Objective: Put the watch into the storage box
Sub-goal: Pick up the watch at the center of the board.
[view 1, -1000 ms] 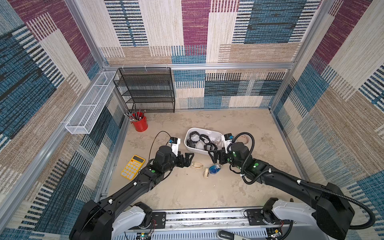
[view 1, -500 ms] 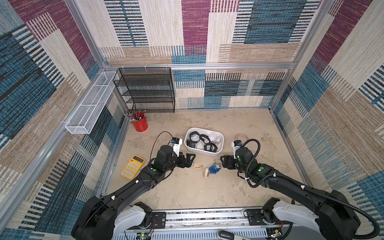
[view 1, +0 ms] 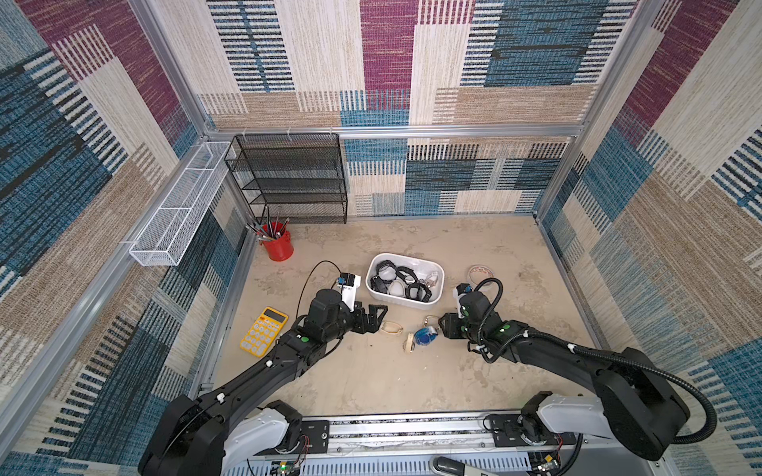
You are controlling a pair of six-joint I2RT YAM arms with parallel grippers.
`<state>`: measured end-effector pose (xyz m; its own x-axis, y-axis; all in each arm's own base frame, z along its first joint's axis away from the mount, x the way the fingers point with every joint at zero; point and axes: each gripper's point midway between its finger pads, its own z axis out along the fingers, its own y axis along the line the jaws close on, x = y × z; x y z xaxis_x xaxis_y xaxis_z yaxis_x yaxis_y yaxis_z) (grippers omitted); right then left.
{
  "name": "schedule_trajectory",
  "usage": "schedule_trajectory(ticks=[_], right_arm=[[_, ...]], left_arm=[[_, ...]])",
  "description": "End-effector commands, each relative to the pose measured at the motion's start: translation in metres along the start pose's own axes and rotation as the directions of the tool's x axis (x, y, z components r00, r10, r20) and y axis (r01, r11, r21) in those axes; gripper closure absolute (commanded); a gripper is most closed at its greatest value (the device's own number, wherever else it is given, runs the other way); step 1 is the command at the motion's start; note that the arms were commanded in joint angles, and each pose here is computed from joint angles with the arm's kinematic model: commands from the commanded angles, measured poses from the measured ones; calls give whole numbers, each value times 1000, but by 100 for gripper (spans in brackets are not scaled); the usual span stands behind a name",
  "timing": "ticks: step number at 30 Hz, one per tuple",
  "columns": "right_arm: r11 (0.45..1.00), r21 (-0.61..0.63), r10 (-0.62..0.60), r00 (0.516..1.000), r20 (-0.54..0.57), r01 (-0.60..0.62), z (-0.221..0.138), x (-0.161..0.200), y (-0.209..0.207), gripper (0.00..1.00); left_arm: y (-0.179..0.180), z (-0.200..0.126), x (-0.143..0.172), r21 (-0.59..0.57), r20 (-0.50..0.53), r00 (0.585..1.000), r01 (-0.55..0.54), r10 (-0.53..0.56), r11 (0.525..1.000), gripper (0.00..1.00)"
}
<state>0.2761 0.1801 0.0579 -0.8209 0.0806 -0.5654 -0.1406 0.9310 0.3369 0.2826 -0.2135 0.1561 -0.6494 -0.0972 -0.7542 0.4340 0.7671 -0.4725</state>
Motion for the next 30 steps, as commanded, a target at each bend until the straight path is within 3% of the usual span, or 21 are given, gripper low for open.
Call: schedule_trajectory(ticks=[1,10,15,30], right_arm=[[1000,-26,-8,999,34,9,4,-11,8,52],[1000,-3,-17,1000,15,17,19,-11,5,65],[1000,10,-7,1000,-2,7,26,-5,2,67],[997,67,-36,999,38,33,11,-14,-7,100]], left_arm=[[-1,1,1,6,-7,1000,-4,4,1000,4],[2,-2,3,-8,-9,1000,-8,8,1000,4],[2,-2,3,-12,-14,1000,-8,8,1000,4],[3,0,6,-7,-13,1000,-2,2,1000,4]])
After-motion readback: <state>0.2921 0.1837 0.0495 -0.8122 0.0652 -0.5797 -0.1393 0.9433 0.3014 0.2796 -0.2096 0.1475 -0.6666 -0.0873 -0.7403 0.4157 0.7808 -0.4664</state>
